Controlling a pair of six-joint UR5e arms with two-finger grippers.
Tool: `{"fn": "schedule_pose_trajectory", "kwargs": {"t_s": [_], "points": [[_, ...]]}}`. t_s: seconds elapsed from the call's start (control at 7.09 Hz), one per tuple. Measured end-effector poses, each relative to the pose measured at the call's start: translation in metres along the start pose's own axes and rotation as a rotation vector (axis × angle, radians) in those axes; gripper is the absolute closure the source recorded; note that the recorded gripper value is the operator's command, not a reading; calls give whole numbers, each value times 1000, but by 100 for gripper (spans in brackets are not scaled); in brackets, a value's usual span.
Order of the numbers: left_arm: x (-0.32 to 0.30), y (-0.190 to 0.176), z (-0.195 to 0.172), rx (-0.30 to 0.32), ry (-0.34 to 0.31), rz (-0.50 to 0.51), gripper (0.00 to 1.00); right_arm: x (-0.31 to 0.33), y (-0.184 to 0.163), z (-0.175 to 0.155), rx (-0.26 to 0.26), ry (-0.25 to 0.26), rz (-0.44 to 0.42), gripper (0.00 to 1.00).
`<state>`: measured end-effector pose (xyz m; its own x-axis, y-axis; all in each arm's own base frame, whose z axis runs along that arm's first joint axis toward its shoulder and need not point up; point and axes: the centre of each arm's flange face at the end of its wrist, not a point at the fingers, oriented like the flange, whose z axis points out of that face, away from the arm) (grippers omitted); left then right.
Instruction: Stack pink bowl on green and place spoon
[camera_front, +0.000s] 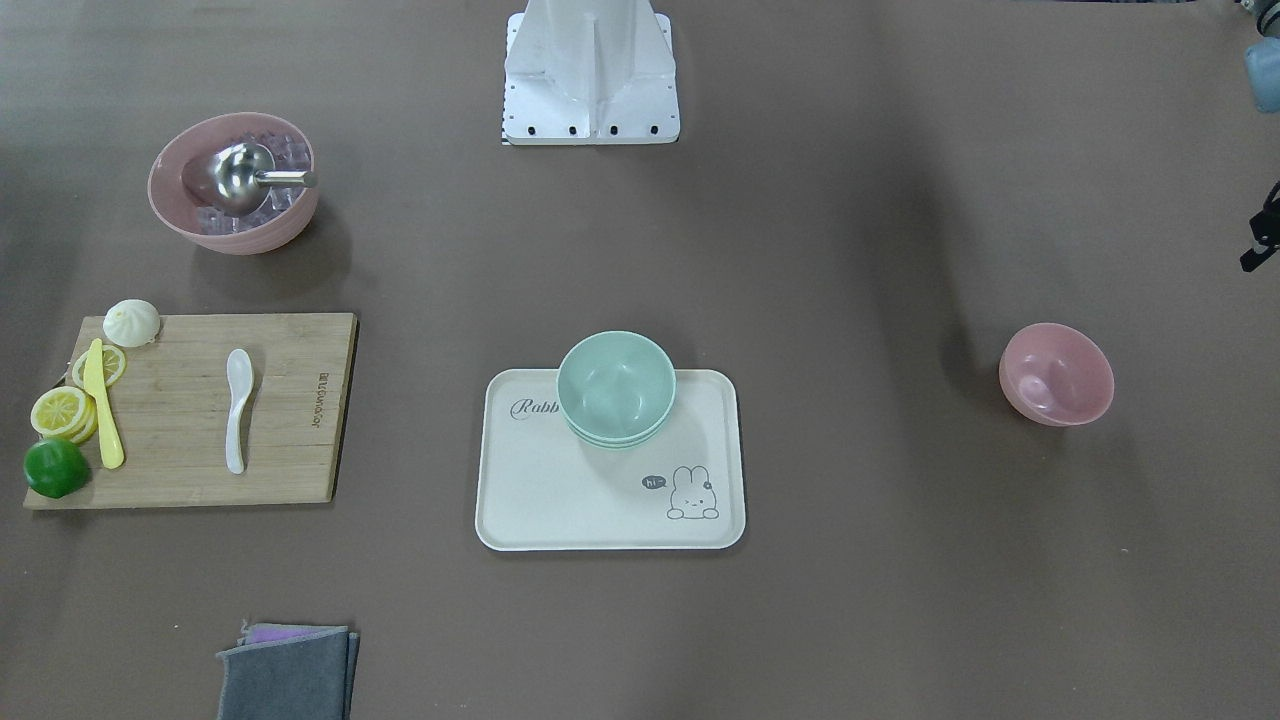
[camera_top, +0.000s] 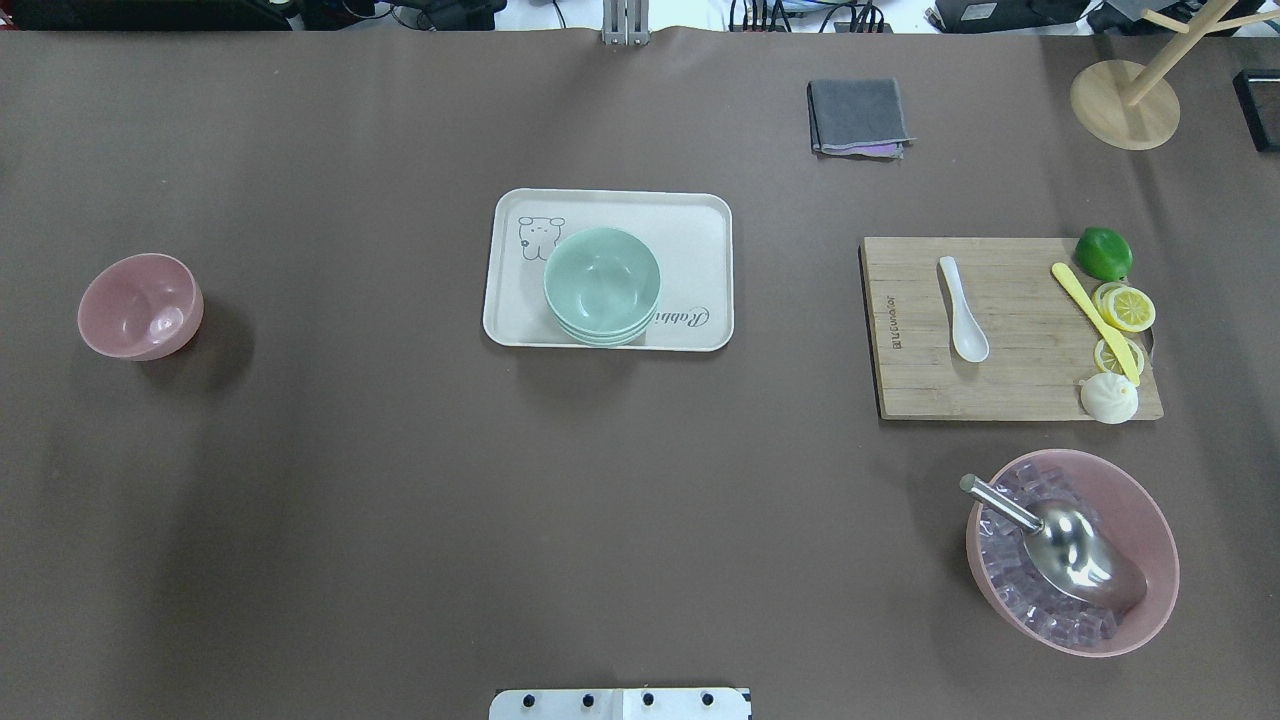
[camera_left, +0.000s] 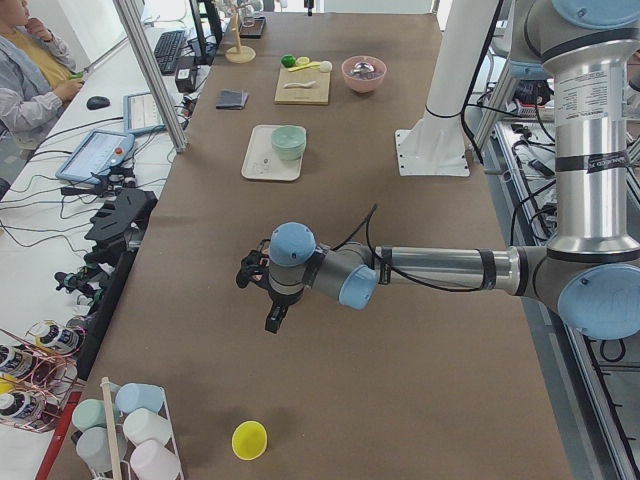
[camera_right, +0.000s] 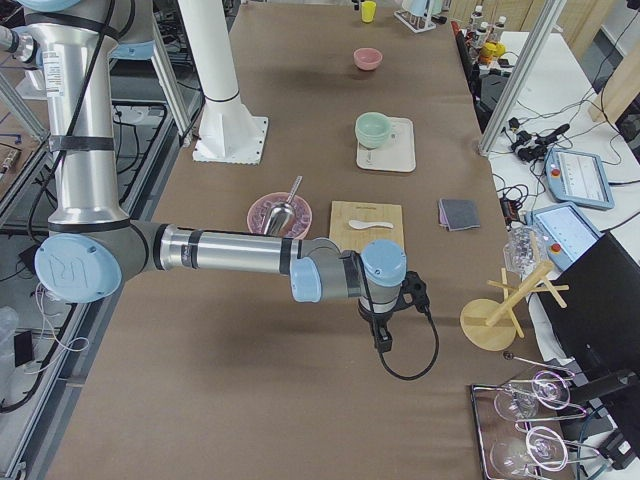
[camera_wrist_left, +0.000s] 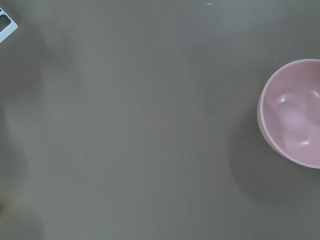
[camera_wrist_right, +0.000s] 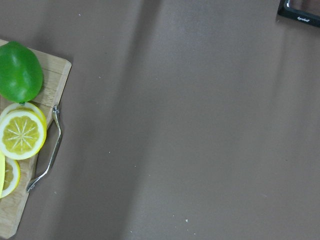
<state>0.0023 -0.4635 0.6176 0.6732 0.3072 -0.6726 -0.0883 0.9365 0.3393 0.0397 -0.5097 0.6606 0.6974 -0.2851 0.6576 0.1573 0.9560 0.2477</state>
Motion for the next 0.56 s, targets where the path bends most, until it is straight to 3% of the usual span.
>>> {"fn": "schedule_pose_trajectory", "kwargs": {"t_s": [0.56], "points": [[3, -3, -2, 13, 3, -51, 2, -1, -1, -1, 2, -5, 9, 0]]}}
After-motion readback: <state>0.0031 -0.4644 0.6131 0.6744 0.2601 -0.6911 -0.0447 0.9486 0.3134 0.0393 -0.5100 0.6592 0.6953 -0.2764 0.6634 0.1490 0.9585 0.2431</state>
